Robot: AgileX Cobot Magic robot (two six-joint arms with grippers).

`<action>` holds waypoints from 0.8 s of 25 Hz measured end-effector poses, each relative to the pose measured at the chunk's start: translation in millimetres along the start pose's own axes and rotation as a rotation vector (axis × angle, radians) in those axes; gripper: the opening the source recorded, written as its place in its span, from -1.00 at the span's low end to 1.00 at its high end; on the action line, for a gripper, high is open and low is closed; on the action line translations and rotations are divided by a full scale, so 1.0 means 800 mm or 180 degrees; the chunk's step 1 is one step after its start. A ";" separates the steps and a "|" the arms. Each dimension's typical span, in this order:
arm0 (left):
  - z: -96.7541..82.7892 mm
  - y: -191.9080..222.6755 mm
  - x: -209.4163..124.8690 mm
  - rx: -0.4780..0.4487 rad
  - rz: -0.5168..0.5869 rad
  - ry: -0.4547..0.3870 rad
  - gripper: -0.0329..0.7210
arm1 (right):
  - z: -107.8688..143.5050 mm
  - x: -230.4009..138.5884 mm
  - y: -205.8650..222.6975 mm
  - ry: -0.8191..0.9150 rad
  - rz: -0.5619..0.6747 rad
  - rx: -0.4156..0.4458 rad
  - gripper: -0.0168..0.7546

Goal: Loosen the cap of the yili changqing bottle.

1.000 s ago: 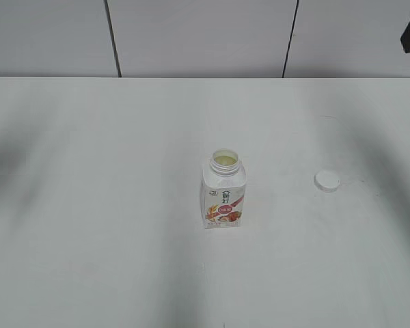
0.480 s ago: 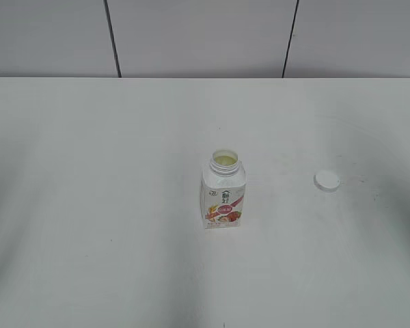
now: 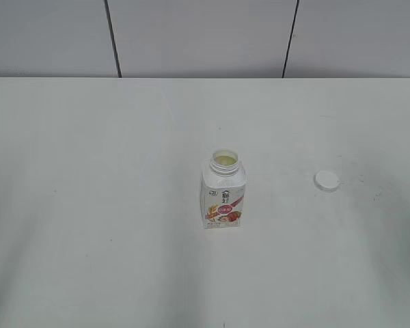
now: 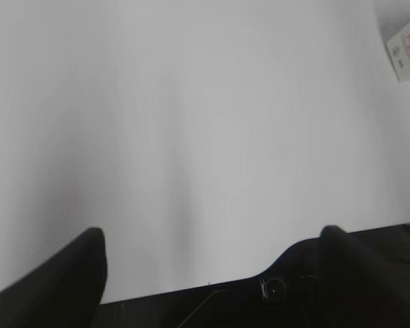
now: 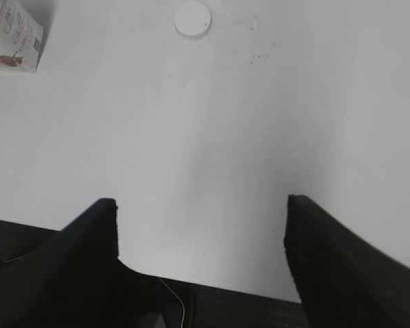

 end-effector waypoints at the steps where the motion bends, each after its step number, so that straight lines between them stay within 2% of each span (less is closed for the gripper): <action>1: 0.000 -0.005 -0.002 -0.0020 -0.0085 0.0010 0.60 | 0.003 -0.008 -0.001 -0.0002 -0.0012 -0.0004 0.59; 11: 0.000 -0.050 -0.027 -0.0228 -0.0886 0.0102 0.59 | 0.025 -0.058 -0.018 -0.0039 -0.0348 -0.0136 0.59; 20: 0.003 -0.069 -0.045 -0.0327 -0.1288 0.0151 0.49 | 0.038 -0.080 -0.047 -0.0015 -0.0629 -0.0225 0.58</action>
Point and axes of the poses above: a point on each arm's last joint axis where the gripper is mounted, y pointing out along that axis toward the gripper, z along the wrist's bending axis when the last joint is at zero, x = y × z, the point moved 3 cm from there along y, pointing out along that axis toward the gripper, and after that the axes turned 15 degrees about -y, right-handed, at the moved point
